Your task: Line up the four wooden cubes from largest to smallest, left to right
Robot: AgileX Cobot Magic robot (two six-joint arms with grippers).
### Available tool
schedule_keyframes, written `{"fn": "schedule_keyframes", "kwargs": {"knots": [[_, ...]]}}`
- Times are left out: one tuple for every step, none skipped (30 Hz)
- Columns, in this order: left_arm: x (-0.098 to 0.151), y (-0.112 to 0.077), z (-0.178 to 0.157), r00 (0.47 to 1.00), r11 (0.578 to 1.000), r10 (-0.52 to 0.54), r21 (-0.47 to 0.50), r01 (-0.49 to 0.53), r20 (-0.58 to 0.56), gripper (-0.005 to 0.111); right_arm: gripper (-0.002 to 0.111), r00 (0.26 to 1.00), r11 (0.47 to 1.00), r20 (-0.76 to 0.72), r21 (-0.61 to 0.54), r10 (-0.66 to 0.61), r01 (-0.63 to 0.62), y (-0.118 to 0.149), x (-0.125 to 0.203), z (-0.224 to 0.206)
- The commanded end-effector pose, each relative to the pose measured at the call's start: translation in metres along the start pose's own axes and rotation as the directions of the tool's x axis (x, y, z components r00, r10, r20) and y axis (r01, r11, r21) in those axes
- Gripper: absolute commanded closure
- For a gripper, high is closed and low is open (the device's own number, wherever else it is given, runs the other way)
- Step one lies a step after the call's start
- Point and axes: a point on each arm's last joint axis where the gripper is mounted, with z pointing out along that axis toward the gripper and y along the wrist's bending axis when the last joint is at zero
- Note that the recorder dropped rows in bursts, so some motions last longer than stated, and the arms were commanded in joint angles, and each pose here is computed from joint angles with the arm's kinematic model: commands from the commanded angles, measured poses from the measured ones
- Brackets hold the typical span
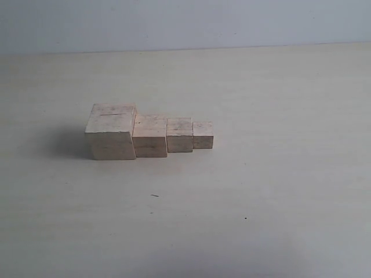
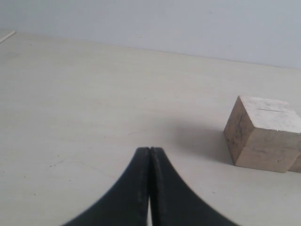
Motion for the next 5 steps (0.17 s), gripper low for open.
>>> {"fn": "schedule_keyframes", "kwargs": {"knots": [[-0.0002, -0.0006, -0.0001, 1.0, 1.0, -0.006, 0.01, 0.006, 0.012, 0.107, 0.108, 1.0, 1.0, 0.003, 0.005, 0.001, -0.001, -0.0004, 0.0011, 0.0], [-0.0002, -0.0006, -0.0001, 1.0, 1.0, -0.006, 0.01, 0.006, 0.012, 0.107, 0.108, 1.0, 1.0, 0.003, 0.005, 0.001, -0.001, -0.0004, 0.0011, 0.0], [-0.0002, -0.0006, -0.0001, 1.0, 1.0, -0.006, 0.01, 0.006, 0.012, 0.107, 0.108, 1.0, 1.0, 0.003, 0.005, 0.001, -0.001, -0.0004, 0.0011, 0.0], [-0.0002, -0.0006, -0.0001, 1.0, 1.0, -0.006, 0.01, 0.006, 0.012, 0.107, 0.108, 1.0, 1.0, 0.003, 0.005, 0.001, -0.001, -0.0004, 0.0011, 0.0], [-0.0002, -0.0006, -0.0001, 1.0, 1.0, -0.006, 0.01, 0.006, 0.012, 0.107, 0.108, 1.0, 1.0, 0.003, 0.005, 0.001, -0.001, -0.0004, 0.0011, 0.0]]}}
